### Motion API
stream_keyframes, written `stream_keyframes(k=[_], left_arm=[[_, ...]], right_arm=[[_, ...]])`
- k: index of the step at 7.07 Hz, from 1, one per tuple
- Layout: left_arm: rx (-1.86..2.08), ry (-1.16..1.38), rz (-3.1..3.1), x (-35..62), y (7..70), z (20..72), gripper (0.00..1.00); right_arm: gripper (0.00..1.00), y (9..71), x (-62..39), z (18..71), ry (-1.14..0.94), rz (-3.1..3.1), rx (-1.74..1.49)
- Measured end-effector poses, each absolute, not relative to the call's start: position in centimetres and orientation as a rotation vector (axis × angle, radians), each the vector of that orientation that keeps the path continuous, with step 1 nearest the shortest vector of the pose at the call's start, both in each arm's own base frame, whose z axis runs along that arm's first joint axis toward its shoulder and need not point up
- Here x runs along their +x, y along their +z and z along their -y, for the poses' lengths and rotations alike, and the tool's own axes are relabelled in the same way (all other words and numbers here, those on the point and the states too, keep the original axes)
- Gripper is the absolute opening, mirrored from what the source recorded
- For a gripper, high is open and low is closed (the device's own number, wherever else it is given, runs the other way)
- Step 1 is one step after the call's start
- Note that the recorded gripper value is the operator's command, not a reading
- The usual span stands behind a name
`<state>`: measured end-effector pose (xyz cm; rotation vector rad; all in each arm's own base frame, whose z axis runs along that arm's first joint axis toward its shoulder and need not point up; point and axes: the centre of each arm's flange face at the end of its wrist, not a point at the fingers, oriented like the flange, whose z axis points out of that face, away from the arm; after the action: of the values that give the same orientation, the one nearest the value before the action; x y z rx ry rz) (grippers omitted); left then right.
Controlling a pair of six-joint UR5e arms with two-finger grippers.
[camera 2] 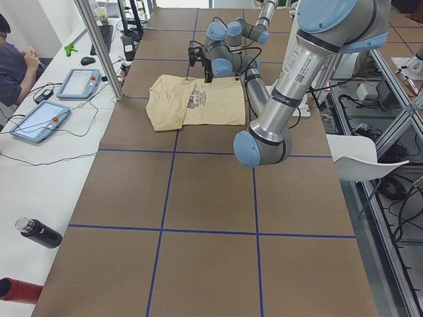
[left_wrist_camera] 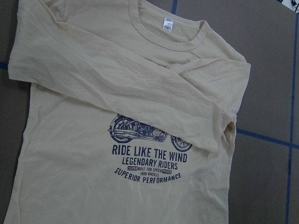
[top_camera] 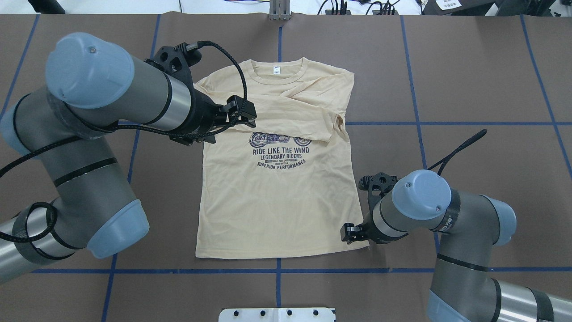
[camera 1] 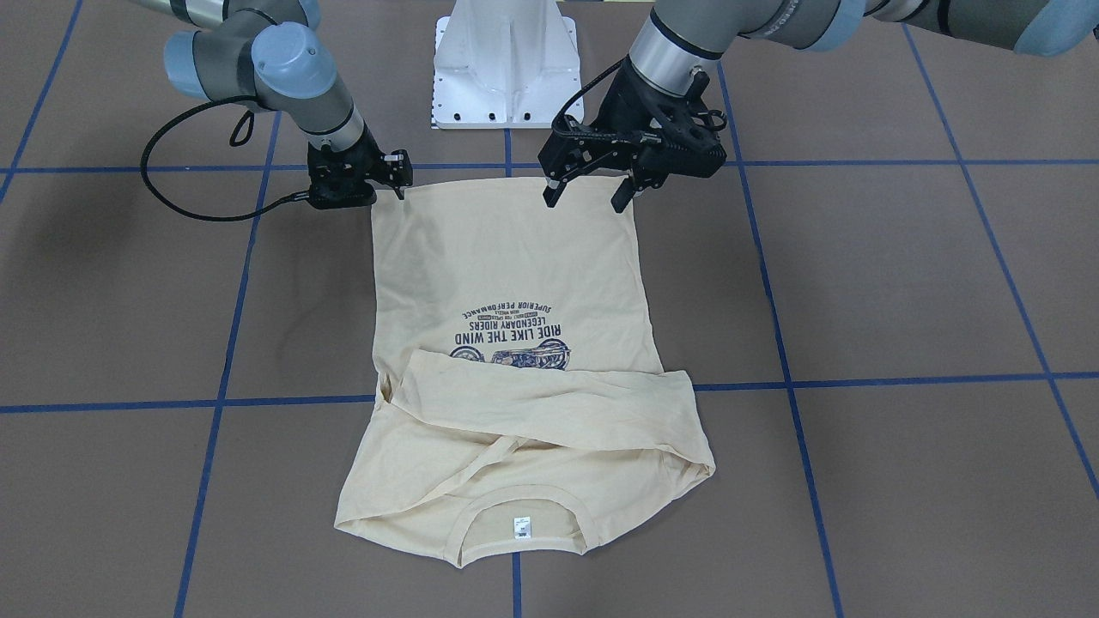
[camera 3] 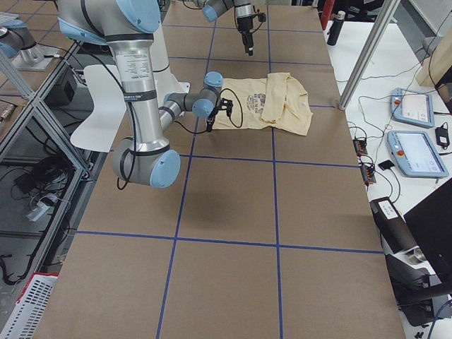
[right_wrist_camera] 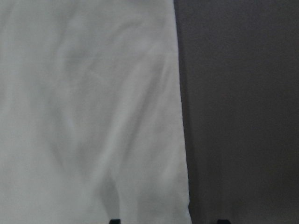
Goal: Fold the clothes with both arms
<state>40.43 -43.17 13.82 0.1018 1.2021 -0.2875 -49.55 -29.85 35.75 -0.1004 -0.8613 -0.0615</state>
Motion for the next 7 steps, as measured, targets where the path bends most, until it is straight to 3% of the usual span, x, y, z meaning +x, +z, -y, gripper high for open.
stream_keyframes(k=[3,7], left_arm=[[0.102,-0.288,-1.202,40.34,13.9,43.14,0.99],[0.104,-0.29,-1.202,40.09,13.92,43.16,0.99]], right_arm=[[0.58,35.92,-49.89,29.49,-0.069,0.857,-0.108],[0.15,35.99,-49.95,29.33,-0.072,0.857,-0.118]])
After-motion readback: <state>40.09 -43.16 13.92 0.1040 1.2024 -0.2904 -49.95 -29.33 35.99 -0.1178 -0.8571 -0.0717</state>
